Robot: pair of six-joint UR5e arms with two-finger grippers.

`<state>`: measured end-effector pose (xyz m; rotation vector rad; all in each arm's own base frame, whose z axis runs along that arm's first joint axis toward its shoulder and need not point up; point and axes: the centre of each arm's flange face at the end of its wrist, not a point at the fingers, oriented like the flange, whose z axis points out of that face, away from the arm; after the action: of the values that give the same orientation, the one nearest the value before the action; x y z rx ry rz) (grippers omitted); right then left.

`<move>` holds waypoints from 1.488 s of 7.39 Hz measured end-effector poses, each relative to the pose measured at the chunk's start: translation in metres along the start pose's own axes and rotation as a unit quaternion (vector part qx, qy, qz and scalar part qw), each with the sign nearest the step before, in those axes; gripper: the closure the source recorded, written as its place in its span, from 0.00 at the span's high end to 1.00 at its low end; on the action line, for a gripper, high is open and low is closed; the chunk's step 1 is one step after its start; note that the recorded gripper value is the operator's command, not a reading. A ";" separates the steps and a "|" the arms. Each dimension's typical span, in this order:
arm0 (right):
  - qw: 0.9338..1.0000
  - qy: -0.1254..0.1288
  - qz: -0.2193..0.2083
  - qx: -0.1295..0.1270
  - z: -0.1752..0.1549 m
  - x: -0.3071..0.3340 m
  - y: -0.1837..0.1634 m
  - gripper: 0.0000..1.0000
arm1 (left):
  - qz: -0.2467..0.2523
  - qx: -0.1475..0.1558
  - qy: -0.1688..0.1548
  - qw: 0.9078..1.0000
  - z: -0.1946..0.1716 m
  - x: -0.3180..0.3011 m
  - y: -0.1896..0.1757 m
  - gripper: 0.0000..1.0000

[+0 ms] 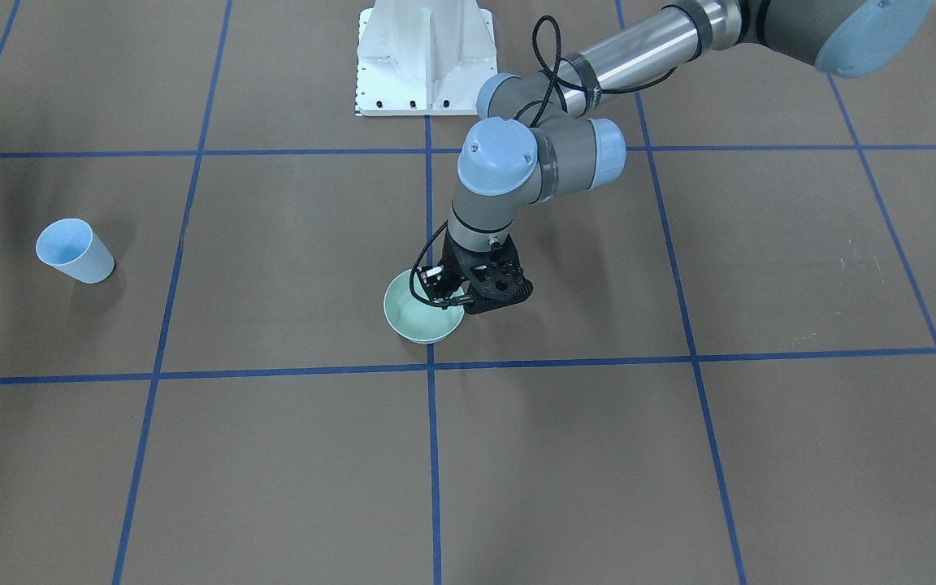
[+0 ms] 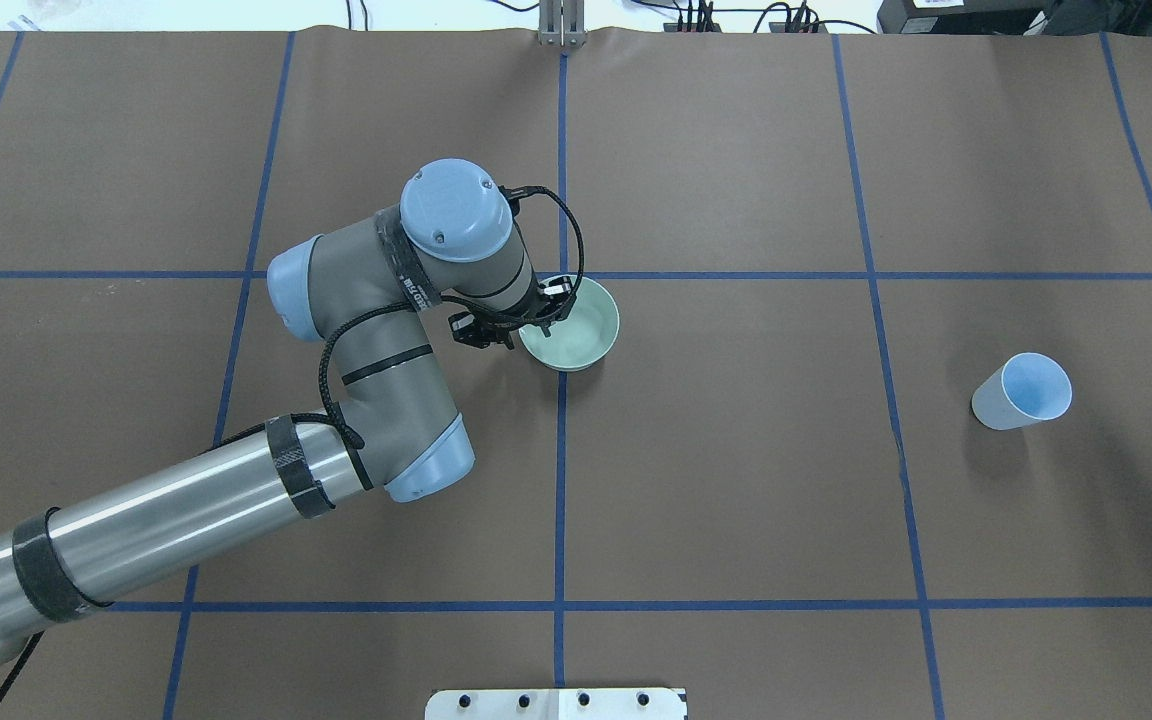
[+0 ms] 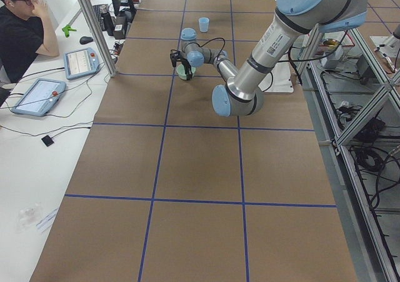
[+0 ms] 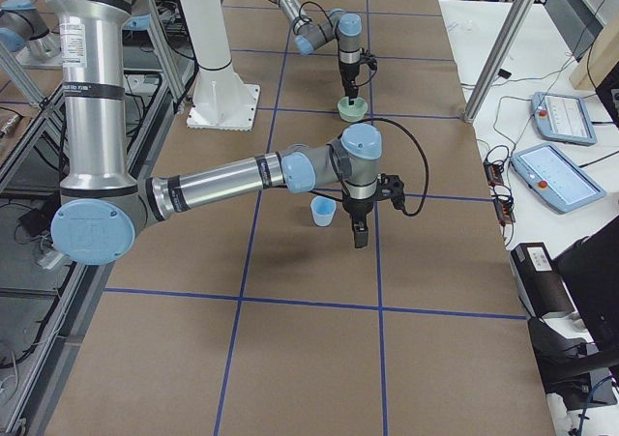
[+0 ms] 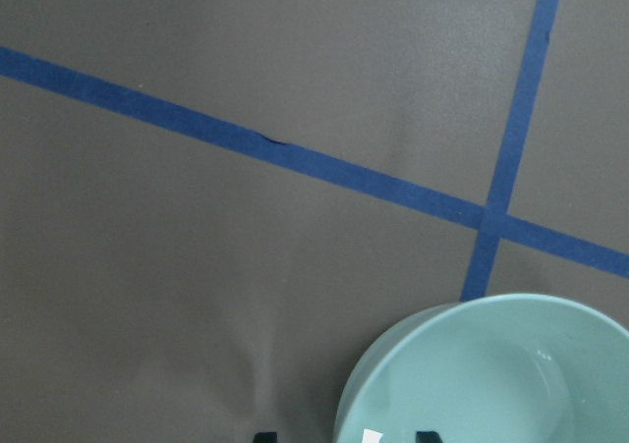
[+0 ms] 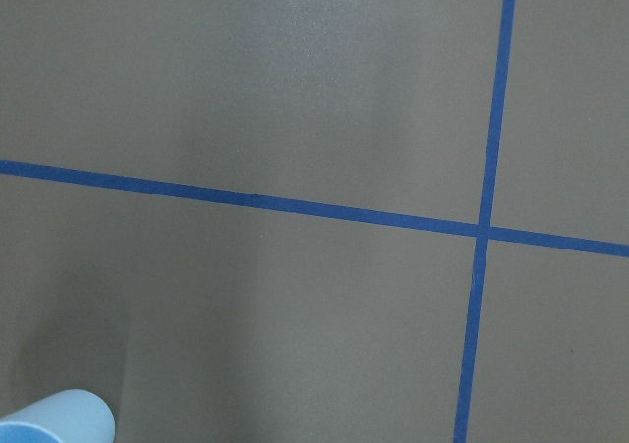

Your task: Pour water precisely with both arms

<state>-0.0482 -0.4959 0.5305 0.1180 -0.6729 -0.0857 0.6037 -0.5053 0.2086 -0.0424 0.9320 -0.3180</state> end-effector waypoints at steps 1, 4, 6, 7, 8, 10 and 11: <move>1.000 0.000 0.000 0.000 0.000 0.000 0.000 0.99 | 0.000 0.000 0.000 1.000 0.000 0.000 0.000 0.00; 1.000 -0.001 -0.001 0.001 -0.001 -0.002 -0.002 0.99 | -0.011 -0.006 0.012 1.000 -0.041 0.006 -0.022 0.00; 1.000 -0.005 0.000 0.002 -0.003 -0.001 -0.002 0.99 | -0.009 -0.024 0.020 0.999 -0.103 -0.015 -0.045 0.00; 1.000 -0.013 0.001 0.001 -0.004 -0.001 -0.002 0.99 | 0.011 -0.027 0.015 0.999 -0.126 -0.049 -0.050 0.00; 1.000 -0.021 0.003 0.000 -0.005 -0.002 -0.001 0.99 | 0.035 -0.027 0.006 0.999 -0.145 -0.099 -0.060 0.00; 0.999 -0.031 0.005 -0.003 -0.005 -0.002 0.000 0.99 | 0.083 -0.030 -0.013 0.996 -0.176 -0.219 -0.087 0.00; 0.999 -0.032 0.007 -0.003 -0.005 -0.002 0.000 0.99 | 0.107 -0.033 -0.021 0.993 -0.189 -0.282 -0.104 0.00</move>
<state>-0.0465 -0.4954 0.5256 0.1046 -0.7373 -0.0795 0.2714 -0.5044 0.3340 -0.0105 0.8967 -0.0870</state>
